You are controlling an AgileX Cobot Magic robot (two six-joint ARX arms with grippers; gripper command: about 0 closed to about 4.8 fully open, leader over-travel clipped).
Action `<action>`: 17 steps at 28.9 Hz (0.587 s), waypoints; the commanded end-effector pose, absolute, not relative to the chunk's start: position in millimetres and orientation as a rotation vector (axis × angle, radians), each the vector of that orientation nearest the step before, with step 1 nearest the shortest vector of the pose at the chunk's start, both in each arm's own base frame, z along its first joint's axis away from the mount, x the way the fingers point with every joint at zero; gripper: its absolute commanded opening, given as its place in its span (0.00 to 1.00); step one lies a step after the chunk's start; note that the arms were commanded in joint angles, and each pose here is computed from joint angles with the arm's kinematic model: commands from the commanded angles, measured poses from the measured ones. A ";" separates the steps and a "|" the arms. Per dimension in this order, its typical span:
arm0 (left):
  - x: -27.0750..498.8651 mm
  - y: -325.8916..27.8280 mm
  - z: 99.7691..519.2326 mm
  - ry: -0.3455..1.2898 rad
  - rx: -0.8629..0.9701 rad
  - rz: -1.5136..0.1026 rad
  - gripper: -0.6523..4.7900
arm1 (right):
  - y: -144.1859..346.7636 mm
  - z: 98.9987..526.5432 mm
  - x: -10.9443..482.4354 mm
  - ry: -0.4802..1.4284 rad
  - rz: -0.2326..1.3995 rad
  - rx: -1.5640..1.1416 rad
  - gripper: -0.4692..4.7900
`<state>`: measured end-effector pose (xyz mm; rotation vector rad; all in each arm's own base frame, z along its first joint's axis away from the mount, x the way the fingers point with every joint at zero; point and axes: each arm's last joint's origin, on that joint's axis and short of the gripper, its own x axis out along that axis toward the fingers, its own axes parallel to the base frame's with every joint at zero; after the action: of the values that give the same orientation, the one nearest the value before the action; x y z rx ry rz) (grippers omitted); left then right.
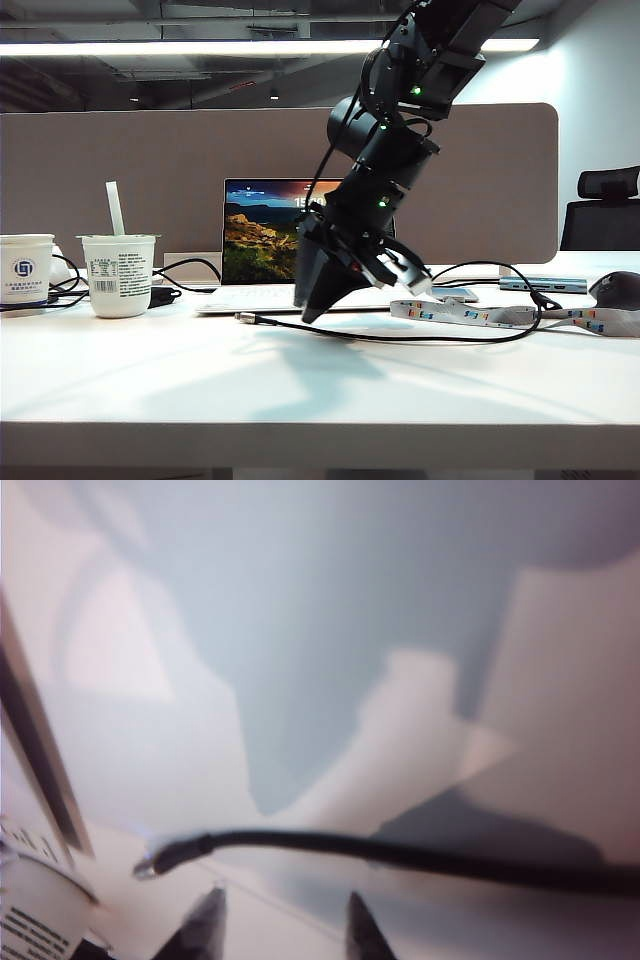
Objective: Pick up the black phone, pick up the charger plug, insert the charger plug into the phone's charging port, and finally place the connected phone back on the desk.
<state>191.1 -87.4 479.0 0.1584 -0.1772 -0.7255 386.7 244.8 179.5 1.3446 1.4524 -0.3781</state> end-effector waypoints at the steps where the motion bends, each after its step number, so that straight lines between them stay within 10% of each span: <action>1: 186.2 -85.6 487.3 -0.239 0.162 -0.722 0.11 | 245.2 180.2 387.2 1.424 -0.391 1.342 0.39; 17: 180.8 -83.4 490.0 -0.255 0.165 -0.720 0.11 | 240.1 170.1 382.7 1.432 -0.530 1.306 0.37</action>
<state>186.2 -85.5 481.4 0.1593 -0.1893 -0.7242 386.0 243.5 172.7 1.3358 1.4319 -0.4657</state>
